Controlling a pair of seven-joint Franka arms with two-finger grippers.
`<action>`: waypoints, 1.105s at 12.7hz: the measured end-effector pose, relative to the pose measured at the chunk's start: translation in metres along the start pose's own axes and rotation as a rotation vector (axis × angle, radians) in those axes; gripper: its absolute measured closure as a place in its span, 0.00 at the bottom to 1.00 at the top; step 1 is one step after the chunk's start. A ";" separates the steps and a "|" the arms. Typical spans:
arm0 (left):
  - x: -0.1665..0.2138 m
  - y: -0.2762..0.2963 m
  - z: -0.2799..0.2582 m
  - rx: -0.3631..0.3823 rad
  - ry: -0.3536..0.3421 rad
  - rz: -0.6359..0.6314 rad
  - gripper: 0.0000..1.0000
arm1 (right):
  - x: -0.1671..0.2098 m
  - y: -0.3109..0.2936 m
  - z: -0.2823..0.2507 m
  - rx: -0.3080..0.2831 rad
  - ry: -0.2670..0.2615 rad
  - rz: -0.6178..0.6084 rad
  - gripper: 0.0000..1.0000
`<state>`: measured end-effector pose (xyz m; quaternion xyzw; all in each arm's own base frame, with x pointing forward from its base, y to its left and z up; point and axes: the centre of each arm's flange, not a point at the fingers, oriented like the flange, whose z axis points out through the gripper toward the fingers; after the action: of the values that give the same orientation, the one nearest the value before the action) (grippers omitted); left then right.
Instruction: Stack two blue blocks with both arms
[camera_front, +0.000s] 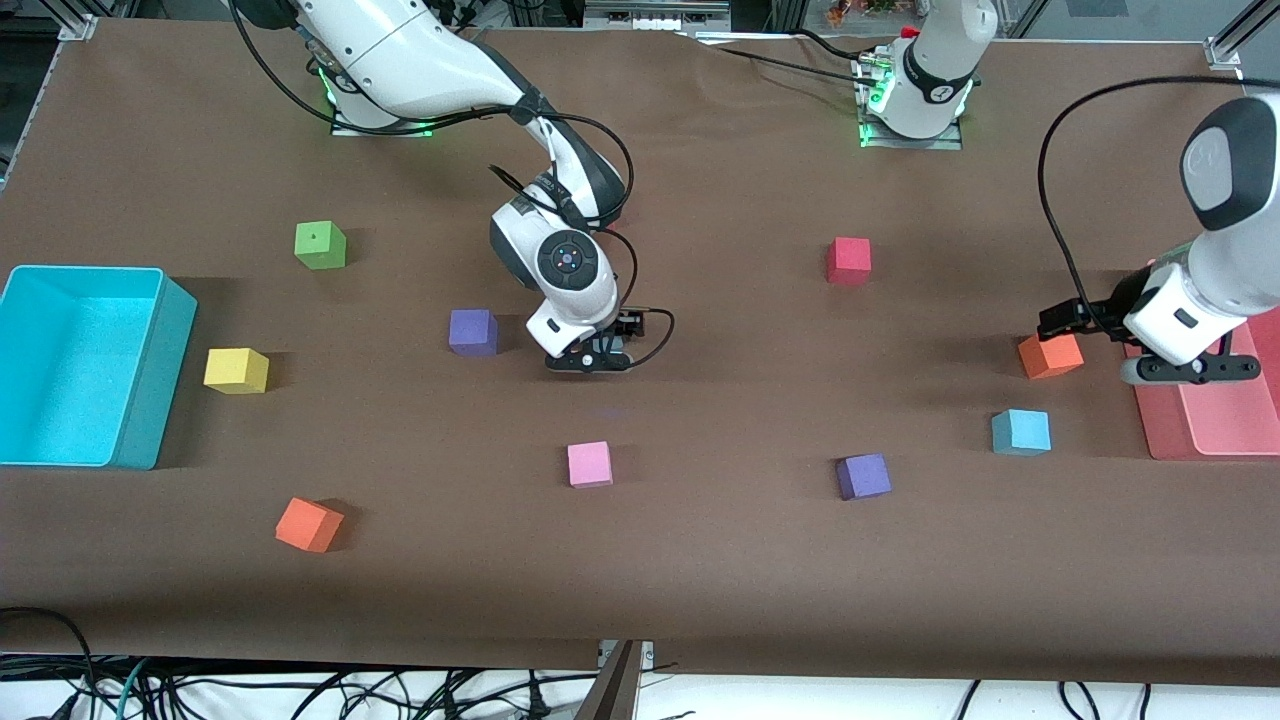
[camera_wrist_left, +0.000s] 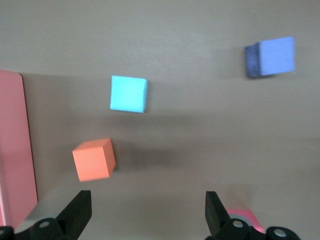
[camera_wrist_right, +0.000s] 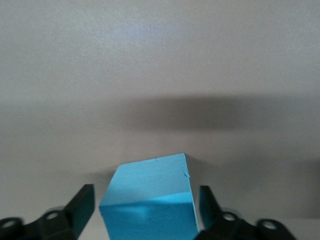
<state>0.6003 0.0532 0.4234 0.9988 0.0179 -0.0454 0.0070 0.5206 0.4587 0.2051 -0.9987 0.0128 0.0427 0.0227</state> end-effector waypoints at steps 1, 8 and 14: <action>0.007 -0.009 0.019 0.005 0.015 0.002 0.00 | 0.002 -0.002 -0.009 0.011 0.014 -0.001 0.00; 0.025 -0.023 0.161 0.047 0.172 0.043 0.00 | -0.019 0.019 -0.178 -0.051 0.003 -0.107 0.00; 0.030 -0.026 0.192 0.067 0.207 0.121 0.00 | -0.039 0.087 -0.203 0.129 -0.048 -0.384 0.00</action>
<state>0.6124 0.0769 0.2296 0.9970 -0.0432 0.0581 -0.0256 0.4965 0.3632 0.4062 -0.9780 -0.1756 0.0604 0.0947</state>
